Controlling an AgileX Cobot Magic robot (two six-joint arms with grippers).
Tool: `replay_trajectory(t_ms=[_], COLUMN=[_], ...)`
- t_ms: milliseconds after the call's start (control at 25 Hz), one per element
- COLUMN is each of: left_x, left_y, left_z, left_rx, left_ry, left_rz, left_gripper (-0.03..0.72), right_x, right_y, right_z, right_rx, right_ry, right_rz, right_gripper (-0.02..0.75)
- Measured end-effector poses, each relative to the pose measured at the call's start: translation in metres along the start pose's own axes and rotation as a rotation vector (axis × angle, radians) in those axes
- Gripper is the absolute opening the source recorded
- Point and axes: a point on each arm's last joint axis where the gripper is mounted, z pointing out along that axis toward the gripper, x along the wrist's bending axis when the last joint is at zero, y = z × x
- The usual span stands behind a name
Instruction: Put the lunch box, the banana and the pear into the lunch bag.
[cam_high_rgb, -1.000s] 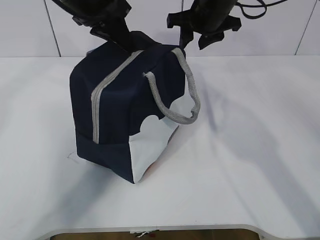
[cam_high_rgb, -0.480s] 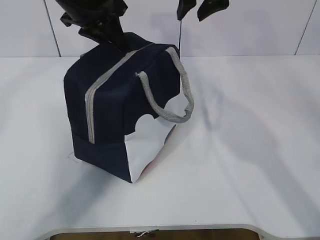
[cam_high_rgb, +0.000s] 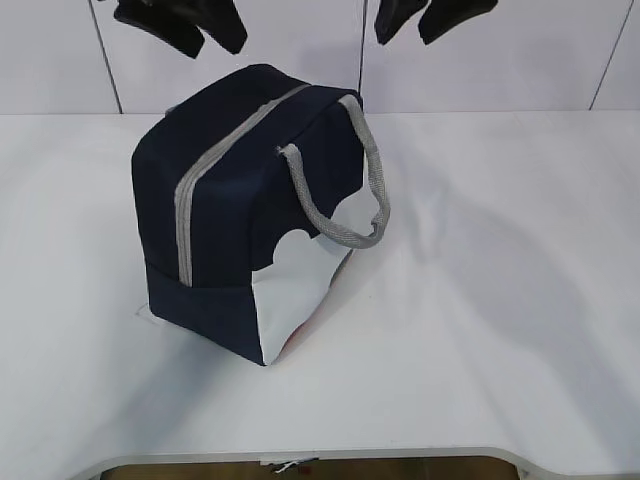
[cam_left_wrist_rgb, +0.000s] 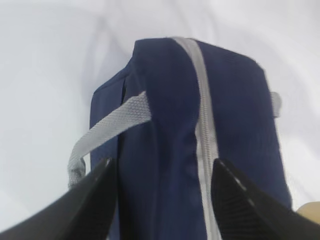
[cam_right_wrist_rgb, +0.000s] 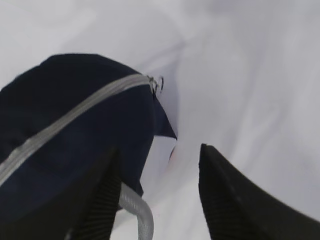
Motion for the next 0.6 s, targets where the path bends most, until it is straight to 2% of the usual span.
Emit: replay_trajectory(t_ms=[240,600], left_x=[-0.013,-0.027], left_y=[-0.004,-0.06], left_z=[-0.041,-0.103], left_rx=[-0.064,-0.047], left_ry=[0.043,0.159], left_rz=[0.04,0.071], left_gripper=[0.435,0.431], right_x=[-0.002,-0.006], right_y=[-0.028,-0.079], right_z=[-0.035,-0.104], right_rx=[0.031,-0.001], right_ry=[-0.036,-0.091], right_rz=[-0.032,-0.064], right_gripper=[0.411,0.411])
